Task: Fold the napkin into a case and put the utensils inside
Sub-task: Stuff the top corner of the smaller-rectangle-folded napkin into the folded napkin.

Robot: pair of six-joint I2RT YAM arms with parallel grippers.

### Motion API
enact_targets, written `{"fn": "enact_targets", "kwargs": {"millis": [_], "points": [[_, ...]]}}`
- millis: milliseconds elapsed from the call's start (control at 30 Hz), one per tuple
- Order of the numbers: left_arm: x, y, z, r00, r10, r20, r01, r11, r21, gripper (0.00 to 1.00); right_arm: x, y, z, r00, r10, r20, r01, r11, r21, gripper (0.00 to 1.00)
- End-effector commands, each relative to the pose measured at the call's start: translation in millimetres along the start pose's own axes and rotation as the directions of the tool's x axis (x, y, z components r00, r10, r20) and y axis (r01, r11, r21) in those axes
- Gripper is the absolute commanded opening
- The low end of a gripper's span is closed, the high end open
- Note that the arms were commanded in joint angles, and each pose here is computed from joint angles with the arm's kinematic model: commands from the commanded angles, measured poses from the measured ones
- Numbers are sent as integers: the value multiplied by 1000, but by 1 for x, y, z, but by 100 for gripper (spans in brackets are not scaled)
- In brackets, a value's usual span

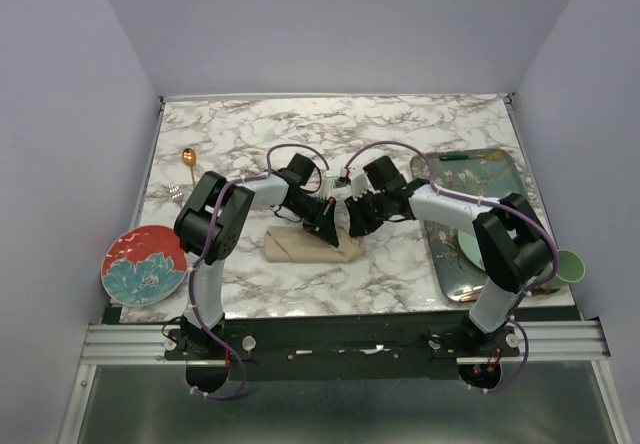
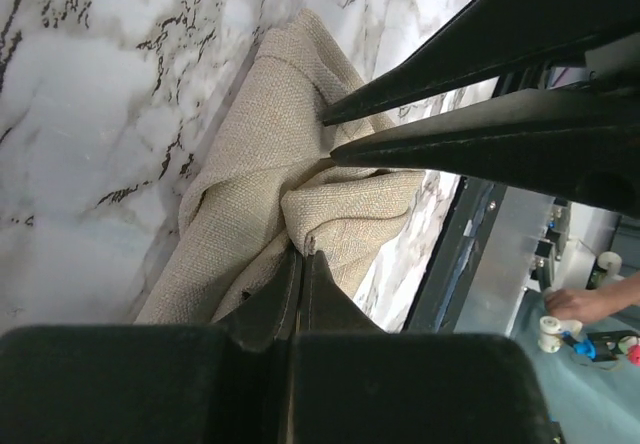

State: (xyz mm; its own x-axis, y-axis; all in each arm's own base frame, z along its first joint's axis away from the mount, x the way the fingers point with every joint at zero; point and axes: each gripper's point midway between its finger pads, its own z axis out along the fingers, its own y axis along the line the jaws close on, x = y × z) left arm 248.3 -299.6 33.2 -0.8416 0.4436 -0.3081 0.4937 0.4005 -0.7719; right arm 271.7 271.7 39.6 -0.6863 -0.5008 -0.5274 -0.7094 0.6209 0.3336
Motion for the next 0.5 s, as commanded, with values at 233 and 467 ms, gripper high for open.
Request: {"fn": "enact_targets", "kwargs": {"millis": [233,467], "points": [[10,33,7,999,-46,-24,44,996,-74,0,-26,0,2,987,-131,96,122,988,95,25],[8,36,6,998,-59,-15,57,996,-75,0,-17,-1,9,985,-164,50,156,979,131,27]]}}
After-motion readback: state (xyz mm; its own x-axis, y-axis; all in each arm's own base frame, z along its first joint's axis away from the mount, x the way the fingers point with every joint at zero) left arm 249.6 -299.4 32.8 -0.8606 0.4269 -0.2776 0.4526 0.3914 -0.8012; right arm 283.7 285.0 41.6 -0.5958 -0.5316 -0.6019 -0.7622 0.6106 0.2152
